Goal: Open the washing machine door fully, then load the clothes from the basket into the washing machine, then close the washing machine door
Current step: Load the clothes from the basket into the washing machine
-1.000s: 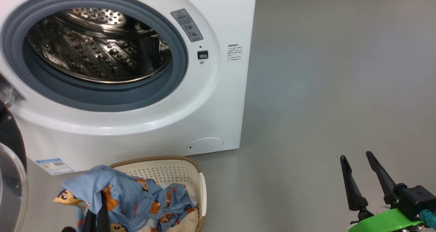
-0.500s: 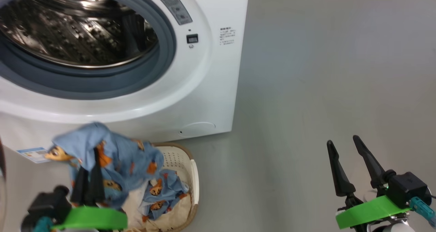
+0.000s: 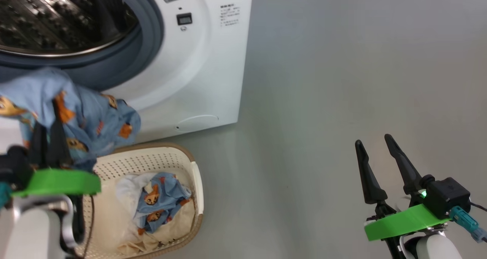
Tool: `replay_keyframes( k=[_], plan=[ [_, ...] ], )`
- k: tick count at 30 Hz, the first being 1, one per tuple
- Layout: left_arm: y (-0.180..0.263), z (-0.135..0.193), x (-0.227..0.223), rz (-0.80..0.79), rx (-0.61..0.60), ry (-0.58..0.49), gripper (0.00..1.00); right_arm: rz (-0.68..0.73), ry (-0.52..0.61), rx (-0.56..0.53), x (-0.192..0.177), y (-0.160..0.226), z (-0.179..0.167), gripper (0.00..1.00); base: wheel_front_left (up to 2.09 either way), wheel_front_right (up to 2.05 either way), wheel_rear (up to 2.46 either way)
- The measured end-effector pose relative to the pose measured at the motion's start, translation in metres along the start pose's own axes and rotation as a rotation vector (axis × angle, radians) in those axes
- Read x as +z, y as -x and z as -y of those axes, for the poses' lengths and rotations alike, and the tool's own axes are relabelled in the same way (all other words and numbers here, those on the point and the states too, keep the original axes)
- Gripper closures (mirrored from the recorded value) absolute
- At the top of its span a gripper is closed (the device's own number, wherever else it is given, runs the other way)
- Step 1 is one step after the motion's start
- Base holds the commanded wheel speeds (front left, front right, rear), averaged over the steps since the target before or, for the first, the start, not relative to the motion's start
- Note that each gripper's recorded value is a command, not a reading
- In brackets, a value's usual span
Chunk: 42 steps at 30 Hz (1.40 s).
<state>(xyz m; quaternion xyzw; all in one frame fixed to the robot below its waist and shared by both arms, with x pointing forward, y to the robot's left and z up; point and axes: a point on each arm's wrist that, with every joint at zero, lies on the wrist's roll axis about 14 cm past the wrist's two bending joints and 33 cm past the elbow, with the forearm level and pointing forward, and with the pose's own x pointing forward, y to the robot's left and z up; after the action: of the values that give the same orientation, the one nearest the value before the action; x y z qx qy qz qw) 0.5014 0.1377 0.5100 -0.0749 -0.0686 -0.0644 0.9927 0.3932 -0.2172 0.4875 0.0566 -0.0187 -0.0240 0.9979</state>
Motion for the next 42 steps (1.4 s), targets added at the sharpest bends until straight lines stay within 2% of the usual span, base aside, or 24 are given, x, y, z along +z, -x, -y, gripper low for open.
replay_keyframes(
  k=[13, 23, 42],
  plan=[
    [-0.084, -0.013, -0.010, 0.031, -0.009, -0.091, 1.00, -0.048, 0.006, -0.005, -0.021, -0.020, 0.002, 0.00, 0.00, 0.00, 0.00],
    [-0.141, -0.023, -0.050, -0.017, 0.025, -0.105, 1.00, -0.109, -0.005, -0.014, -0.049, -0.035, 0.006, 0.00, 0.00, 0.00, 0.00],
    [-0.193, -0.039, -0.077, -0.019, 0.055, -0.125, 1.00, -0.187, 0.017, 0.026, -0.085, -0.050, -0.003, 0.00, 0.00, 0.00, 0.00]
  ],
)
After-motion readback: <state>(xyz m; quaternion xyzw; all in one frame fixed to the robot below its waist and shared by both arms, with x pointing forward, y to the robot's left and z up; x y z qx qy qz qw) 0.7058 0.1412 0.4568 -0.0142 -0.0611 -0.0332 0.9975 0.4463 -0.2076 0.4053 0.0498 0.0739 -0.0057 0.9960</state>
